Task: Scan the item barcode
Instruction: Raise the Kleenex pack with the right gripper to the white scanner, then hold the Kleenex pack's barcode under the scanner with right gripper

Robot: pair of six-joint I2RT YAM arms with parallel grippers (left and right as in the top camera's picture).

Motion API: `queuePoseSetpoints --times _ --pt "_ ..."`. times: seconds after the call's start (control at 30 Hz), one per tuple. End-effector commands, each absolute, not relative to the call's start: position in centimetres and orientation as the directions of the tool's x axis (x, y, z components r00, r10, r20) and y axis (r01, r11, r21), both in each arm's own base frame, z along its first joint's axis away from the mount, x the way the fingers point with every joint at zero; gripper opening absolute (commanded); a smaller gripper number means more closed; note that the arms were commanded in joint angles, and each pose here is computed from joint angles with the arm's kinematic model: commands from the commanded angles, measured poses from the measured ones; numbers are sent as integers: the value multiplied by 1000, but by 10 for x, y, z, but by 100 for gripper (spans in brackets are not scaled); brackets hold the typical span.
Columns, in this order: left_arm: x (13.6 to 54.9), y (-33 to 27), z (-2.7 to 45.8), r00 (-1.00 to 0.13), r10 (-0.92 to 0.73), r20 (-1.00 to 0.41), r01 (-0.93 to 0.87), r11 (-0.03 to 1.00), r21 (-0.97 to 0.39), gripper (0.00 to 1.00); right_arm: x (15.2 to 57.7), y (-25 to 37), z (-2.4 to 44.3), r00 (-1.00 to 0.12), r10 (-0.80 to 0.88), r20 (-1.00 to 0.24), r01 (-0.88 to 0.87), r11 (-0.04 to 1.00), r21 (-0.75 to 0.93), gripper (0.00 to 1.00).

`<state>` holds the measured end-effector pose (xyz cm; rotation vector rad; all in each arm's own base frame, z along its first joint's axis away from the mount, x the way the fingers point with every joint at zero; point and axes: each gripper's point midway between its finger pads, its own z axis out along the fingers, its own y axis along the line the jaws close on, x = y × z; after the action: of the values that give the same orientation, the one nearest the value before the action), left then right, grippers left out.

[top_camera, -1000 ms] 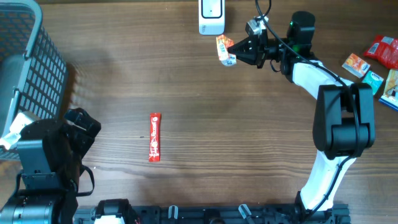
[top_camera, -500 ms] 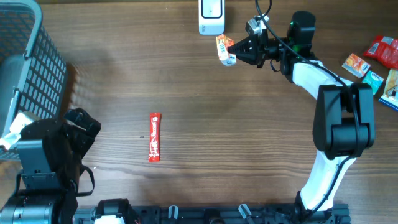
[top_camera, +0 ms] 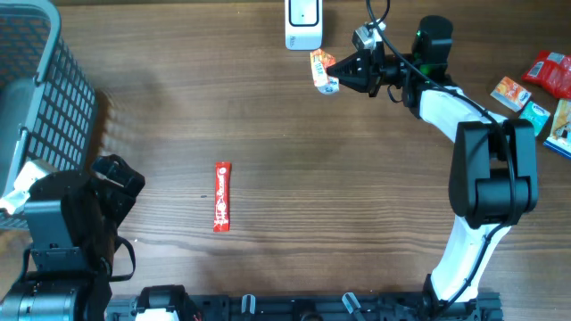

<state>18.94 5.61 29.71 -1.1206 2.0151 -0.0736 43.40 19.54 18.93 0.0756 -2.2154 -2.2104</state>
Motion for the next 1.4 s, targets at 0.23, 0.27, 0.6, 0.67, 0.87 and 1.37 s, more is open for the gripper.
queuePoseSetpoints --times 0.23,0.27,0.6,0.67,0.87,1.37 --pt "189 57 299 -262 -741 -619 -690 592 -416 100 466 195 181 -985 132 -112 -105 60 993 4" --pt "189 57 299 -262 -741 -619 -690 592 -416 100 473 194 179 -979 170 -116 -105 75 992 5" --pt "189 57 299 -262 -741 -619 -690 592 -416 100 507 181 151 -927 344 -149 -66 242 968 5" --pt "189 57 299 -262 -741 -619 -690 592 -416 100 508 179 146 -923 351 -157 -46 304 952 5" --pt "189 57 299 -262 -741 -619 -690 592 -416 100 516 138 123 -882 389 -267 104 712 695 5" --pt "189 57 299 -262 -741 -619 -690 592 -416 100 561 135 198 -666 29 -745 63 998 -17 5"
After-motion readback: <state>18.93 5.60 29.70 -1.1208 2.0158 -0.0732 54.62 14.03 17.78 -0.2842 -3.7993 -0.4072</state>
